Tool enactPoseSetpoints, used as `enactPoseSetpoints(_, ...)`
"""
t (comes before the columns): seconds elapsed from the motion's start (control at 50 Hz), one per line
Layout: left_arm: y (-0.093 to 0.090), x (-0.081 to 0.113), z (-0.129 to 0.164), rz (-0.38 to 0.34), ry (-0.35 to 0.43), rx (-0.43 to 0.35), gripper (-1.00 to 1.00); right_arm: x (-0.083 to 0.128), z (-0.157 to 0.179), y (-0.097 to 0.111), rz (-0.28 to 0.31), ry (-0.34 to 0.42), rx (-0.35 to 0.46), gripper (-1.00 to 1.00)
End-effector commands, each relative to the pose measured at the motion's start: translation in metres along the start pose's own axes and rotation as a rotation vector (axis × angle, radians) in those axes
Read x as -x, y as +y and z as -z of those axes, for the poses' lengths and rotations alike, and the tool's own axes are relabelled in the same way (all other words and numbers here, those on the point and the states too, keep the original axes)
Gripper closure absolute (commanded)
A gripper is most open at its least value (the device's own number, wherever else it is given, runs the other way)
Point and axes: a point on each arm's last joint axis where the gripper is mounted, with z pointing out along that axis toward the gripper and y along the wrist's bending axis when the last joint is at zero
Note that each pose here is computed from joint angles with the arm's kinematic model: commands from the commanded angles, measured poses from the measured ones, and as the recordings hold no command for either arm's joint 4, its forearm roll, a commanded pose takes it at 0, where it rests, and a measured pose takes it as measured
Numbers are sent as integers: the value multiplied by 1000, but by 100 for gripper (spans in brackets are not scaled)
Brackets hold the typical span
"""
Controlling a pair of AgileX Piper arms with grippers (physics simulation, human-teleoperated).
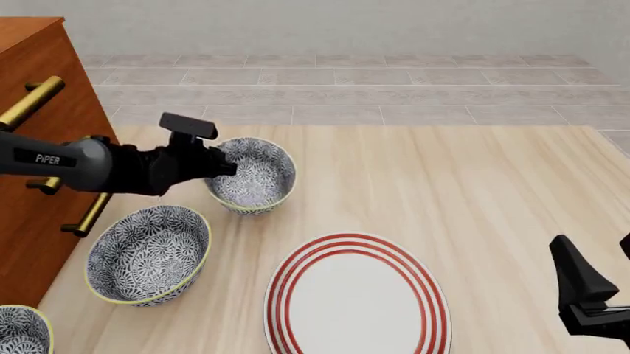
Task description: Pick up the bowl and put it in the front on the plate.
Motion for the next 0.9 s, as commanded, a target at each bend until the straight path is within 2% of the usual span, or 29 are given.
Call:
enactPoseSetpoints(0.02, 6, 9, 3, -39, -30, 8, 100, 0, 1, 0, 0, 0, 1, -100)
enactPoseSetpoints(0.22, -6, 19, 10, -54, -47, -18, 100, 0, 0, 0, 2, 5, -3, -100)
enactPoseSetpoints(0.32, -14, 37, 24, -58, -75, -35, 100, 0, 0, 0, 1, 4, -2, -100)
enactPoseSetpoints(0.38, -11, 45, 28, -63, -83, -29, 100, 0, -1, 0, 1, 5, -2, -100)
enactPoseSetpoints(0.42, -8, 58, 39, -71, -106, -24, 100, 0, -1, 0, 3, 6, -1, -100)
enactPoseSetpoints(0.54, 0, 71, 52, -51, -130, -6, 100, 0, -1, 0, 3, 7, 0, -100)
enactPoseSetpoints(0.84, -10, 96, 85, -78, -181, -30, 100, 0, -2, 0, 5, 7, 1, -100)
enactPoseSetpoints(0.9, -6, 103, 100, -104, -221, -15, 100, 0, -2, 0, 3, 7, 1, -100)
